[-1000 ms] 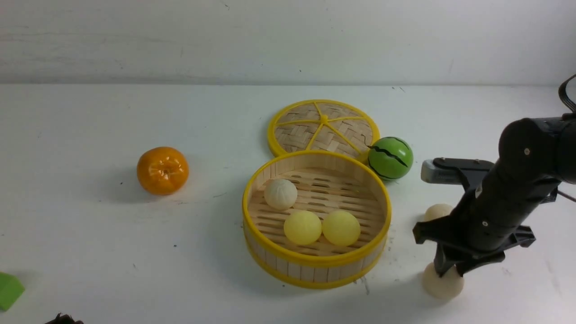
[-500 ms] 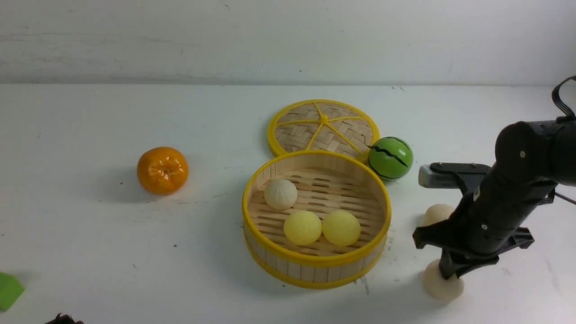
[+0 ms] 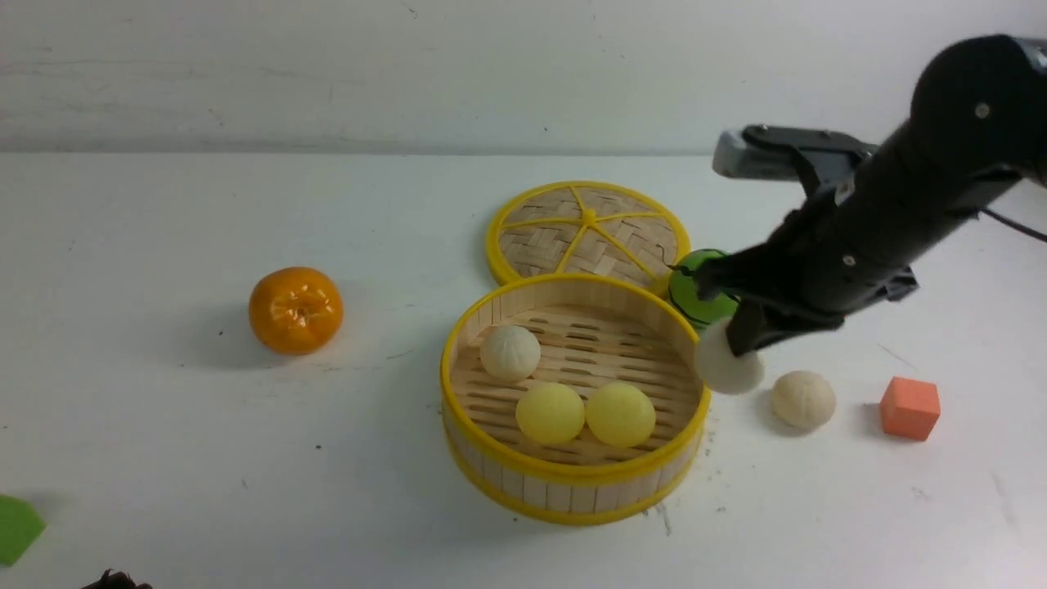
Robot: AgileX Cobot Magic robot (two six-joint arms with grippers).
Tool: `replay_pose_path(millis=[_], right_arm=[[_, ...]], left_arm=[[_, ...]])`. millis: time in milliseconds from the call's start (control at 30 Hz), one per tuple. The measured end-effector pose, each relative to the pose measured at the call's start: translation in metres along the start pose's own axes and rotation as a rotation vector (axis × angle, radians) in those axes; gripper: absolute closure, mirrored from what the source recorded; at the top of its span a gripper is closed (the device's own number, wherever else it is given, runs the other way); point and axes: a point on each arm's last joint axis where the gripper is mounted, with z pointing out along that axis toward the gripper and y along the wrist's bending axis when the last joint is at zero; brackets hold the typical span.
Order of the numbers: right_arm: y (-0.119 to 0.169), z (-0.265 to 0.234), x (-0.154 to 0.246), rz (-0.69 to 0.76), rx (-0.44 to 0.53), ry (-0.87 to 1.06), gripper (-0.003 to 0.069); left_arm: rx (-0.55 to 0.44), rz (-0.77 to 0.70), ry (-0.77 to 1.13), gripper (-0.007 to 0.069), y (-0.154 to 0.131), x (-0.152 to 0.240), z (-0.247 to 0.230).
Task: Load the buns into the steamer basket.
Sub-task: Use the right arm to put the steamed stuffed bun into the steamer, then use the right arm to grab a steamed stuffed bun
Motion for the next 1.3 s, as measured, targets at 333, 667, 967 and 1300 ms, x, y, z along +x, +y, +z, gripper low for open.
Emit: replay_pose_path(millis=[333, 667, 967, 1300], right_arm=[[-0.002, 0.069, -0.030, -0.002, 0.012, 0.084, 0.0631], [-0.006, 0.088, -0.028, 0.007, 0.019, 0.120, 0.0367], [0.004, 0.018, -0.032, -0.112, 0.055, 0.076, 0.0167], [-0.073, 0.027, -0.011, 0.107, 0.243, 0.153, 0.0348]], left_arm=[[0.000, 0.000, 0.000, 0.0491, 0.000, 0.000, 0.000], [0.000, 0.000, 0.000, 0.0491, 0.000, 0.000, 0.000], [0.000, 0.000, 0.000, 0.0491, 0.000, 0.000, 0.000], [0.000, 0.000, 0.000, 0.0488, 0.000, 0.000, 0.000]])
